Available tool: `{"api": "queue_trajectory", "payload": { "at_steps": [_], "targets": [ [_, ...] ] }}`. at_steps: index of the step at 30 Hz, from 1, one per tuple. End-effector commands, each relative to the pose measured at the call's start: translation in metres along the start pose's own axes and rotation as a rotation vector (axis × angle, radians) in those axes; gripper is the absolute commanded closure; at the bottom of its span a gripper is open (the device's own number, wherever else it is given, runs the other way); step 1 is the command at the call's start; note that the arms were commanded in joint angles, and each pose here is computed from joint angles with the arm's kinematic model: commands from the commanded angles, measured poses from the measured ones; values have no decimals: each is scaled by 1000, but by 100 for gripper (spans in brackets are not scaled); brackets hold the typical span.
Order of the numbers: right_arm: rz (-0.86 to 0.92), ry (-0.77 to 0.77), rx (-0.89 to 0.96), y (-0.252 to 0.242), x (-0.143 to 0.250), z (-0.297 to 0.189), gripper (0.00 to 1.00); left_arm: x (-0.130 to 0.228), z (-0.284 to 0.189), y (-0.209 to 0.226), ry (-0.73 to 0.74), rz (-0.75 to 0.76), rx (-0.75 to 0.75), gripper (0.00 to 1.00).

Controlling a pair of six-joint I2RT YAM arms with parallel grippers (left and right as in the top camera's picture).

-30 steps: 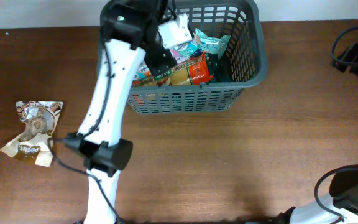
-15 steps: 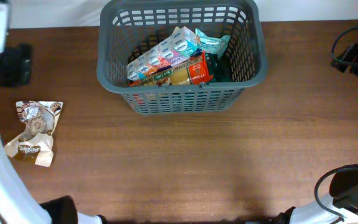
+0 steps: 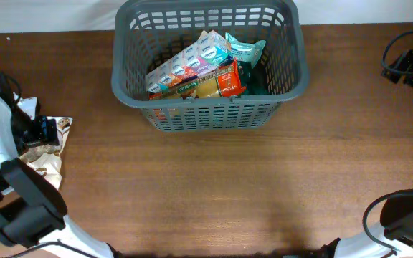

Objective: Pack container
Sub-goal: 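Lower the left gripper onto the clear snack bag and grasp it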

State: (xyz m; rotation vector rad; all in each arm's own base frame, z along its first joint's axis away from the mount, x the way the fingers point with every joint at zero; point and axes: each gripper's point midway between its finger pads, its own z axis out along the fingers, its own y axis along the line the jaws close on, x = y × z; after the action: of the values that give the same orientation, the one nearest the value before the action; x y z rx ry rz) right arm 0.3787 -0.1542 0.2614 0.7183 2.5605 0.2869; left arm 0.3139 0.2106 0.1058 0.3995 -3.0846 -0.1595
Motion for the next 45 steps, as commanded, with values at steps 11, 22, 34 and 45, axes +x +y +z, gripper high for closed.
{"api": "queue_trajectory", "payload": {
  "at_steps": [11,22,34,45],
  "targets": [
    [-5,-5,3,2,1,-4,1,-20,95,1,47,122,168,20],
    [-4,-1,4,2,2,-4,1,-12,136,-17,113,215,264,62],
    [-2,6,4,2,4,-4,1,-37,110,-6,44,266,235,26],
    [-2,6,4,2,4,-4,1,-37,116,-14,31,348,279,99]
  ]
}}
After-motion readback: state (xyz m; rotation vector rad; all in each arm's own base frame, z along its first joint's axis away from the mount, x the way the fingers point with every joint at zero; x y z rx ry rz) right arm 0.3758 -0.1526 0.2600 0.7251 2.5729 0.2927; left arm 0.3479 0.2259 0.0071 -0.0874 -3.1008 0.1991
